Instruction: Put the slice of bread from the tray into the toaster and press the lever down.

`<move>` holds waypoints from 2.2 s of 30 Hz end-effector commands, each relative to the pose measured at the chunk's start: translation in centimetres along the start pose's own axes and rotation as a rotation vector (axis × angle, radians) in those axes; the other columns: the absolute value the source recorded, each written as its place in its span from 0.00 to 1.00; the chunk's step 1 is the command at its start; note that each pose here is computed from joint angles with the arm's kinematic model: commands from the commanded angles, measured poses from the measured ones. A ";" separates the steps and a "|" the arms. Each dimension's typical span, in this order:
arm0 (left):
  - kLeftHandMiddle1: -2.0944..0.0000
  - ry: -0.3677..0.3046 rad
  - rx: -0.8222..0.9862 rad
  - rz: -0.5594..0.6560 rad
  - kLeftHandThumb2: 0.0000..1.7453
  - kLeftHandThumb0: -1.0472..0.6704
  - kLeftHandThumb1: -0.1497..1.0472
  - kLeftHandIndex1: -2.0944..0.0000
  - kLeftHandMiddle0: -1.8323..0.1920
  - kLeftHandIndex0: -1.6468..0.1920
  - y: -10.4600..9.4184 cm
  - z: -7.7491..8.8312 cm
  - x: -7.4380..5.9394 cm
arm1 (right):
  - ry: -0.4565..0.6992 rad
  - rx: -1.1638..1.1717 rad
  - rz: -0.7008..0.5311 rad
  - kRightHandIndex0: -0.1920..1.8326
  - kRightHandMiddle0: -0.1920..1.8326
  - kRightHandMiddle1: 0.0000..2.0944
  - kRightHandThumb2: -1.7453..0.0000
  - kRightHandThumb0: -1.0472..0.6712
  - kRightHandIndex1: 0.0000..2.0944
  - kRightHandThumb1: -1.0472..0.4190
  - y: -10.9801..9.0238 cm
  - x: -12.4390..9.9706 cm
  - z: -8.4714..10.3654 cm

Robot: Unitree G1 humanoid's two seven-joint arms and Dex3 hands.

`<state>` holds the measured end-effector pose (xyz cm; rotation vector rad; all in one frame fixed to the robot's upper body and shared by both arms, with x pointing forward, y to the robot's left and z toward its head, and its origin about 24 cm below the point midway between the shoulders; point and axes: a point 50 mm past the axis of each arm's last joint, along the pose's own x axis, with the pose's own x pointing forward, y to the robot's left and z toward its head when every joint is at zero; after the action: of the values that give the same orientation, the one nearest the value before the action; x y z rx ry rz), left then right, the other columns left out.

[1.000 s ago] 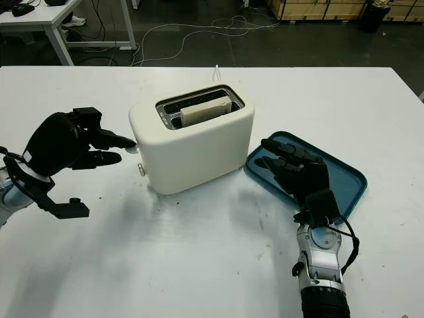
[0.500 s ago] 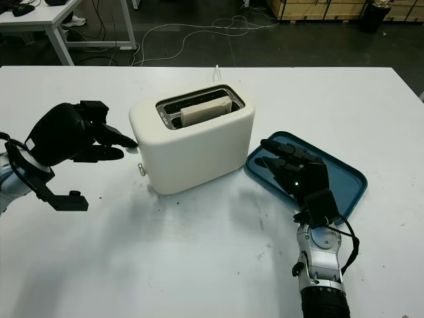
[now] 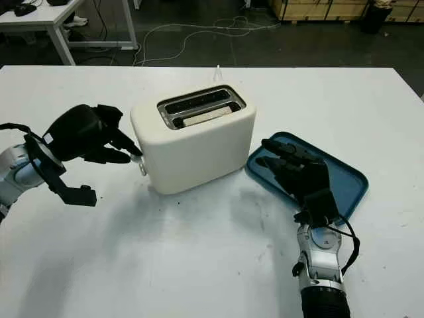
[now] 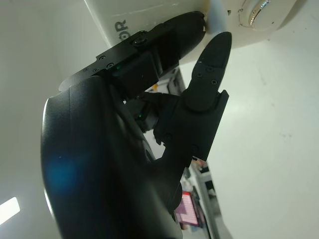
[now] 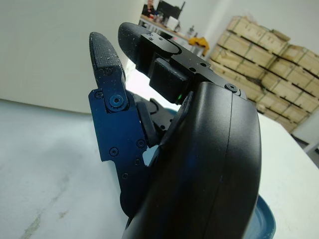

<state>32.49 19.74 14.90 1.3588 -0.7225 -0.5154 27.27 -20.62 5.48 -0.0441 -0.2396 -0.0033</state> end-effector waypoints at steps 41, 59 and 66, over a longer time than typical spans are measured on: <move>0.21 0.111 -0.287 -0.099 0.00 0.47 0.89 1.00 0.62 0.30 -10.7 3.4 -1.3 | -0.017 -0.019 -0.002 0.63 0.63 0.00 1.00 0.31 0.19 0.11 -0.3 -0.3 0.3; 0.18 0.160 -0.354 0.311 0.00 0.46 0.87 1.00 0.61 0.30 -4.2 3.5 -2.0 | -0.008 -0.015 0.008 0.62 0.63 0.00 1.00 0.32 0.19 0.11 0.4 0.1 0.3; 0.17 0.206 -0.372 0.419 0.00 0.46 0.89 1.00 0.61 0.31 -3.0 3.6 -3.6 | -0.021 -0.022 0.026 0.62 0.63 0.00 1.00 0.31 0.20 0.11 0.9 0.5 0.4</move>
<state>27.95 20.03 10.82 0.9165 -0.6228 -0.1607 27.39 -19.90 5.74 -0.0667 -0.2501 0.0199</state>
